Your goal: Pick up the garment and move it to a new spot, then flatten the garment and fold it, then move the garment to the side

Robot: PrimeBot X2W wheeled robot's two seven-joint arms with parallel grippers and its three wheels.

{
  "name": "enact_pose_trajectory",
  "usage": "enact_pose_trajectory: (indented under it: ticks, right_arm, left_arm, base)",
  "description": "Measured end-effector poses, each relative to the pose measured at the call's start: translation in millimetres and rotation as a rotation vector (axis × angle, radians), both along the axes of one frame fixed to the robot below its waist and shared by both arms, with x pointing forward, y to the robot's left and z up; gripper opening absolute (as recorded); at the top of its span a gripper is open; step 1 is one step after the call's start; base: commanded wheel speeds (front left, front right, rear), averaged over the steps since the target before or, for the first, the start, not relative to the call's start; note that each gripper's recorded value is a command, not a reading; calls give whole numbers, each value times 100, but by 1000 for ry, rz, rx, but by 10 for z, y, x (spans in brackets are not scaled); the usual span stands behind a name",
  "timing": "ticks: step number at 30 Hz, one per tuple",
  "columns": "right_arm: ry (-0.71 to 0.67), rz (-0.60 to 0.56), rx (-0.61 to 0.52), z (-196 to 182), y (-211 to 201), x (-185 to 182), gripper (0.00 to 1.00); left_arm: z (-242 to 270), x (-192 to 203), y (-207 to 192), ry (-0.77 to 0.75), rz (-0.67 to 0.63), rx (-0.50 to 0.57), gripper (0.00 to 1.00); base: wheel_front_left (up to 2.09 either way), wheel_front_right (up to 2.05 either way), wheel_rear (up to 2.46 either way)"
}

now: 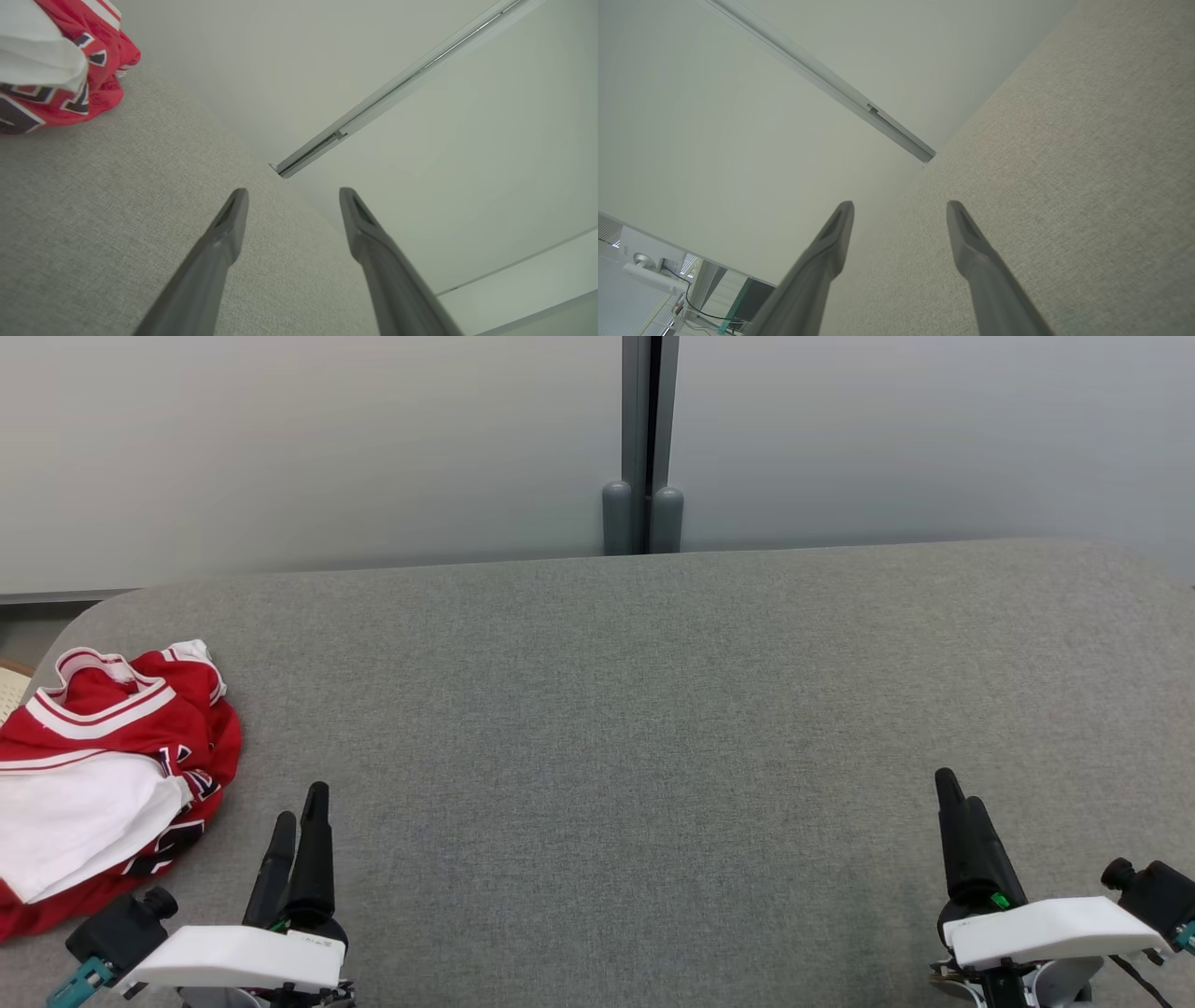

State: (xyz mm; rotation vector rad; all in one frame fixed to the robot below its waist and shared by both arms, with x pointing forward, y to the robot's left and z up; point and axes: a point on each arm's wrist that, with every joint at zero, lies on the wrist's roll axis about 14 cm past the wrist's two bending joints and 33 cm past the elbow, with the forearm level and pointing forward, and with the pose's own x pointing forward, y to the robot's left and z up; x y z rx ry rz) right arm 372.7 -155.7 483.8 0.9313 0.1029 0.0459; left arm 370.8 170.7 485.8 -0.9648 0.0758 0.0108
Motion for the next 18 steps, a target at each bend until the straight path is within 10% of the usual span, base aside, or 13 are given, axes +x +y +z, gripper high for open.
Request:
enact_pose_trajectory:
  ticks: [18]
  right_arm:
    - [-71,65,-250,80,186,-17,100]
  left_arm:
    - [227,13,-189,-89,-47,295,100]
  base:
    - [0,0,0]
